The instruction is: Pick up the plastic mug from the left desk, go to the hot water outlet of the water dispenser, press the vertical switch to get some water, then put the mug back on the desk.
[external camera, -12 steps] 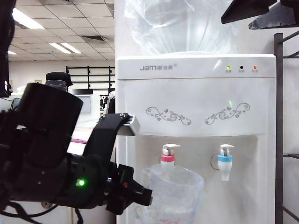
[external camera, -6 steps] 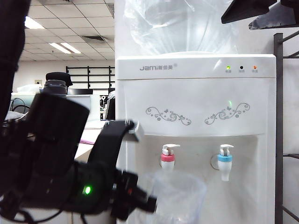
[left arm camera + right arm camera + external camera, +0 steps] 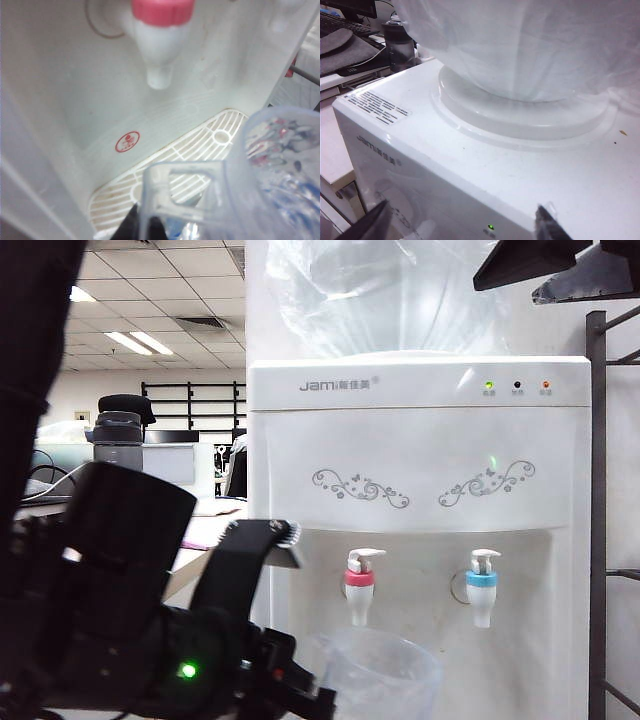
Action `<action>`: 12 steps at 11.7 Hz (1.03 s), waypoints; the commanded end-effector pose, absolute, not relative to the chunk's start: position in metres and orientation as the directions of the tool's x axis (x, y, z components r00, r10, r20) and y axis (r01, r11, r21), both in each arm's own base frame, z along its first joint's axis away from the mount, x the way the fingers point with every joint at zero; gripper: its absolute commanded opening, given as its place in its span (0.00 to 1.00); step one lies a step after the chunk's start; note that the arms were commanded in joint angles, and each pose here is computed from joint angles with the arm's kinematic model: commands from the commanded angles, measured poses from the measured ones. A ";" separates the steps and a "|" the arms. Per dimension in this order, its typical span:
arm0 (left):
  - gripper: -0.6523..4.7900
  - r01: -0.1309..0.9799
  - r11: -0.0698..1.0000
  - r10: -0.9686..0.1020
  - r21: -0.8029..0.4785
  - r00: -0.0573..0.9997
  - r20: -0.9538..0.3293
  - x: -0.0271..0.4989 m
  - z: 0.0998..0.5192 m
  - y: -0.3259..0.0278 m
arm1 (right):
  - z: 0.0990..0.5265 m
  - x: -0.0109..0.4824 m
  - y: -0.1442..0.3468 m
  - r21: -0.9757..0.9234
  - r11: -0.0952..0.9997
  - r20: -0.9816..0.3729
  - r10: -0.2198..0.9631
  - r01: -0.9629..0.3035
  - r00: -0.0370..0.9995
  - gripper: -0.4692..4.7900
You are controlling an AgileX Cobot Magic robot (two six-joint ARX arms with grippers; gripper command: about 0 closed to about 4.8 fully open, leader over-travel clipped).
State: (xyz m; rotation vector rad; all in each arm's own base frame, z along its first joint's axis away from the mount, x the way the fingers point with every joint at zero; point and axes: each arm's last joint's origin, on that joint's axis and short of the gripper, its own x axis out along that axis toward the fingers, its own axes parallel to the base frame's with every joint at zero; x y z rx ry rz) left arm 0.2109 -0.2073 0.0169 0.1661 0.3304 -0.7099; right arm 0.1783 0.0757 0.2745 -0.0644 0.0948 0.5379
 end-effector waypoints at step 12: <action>0.11 0.675 0.737 -0.645 0.020 0.712 -0.278 0.212 0.026 -0.216 | 0.278 0.178 0.076 -0.042 0.857 -0.088 0.509 -0.514 0.856 0.80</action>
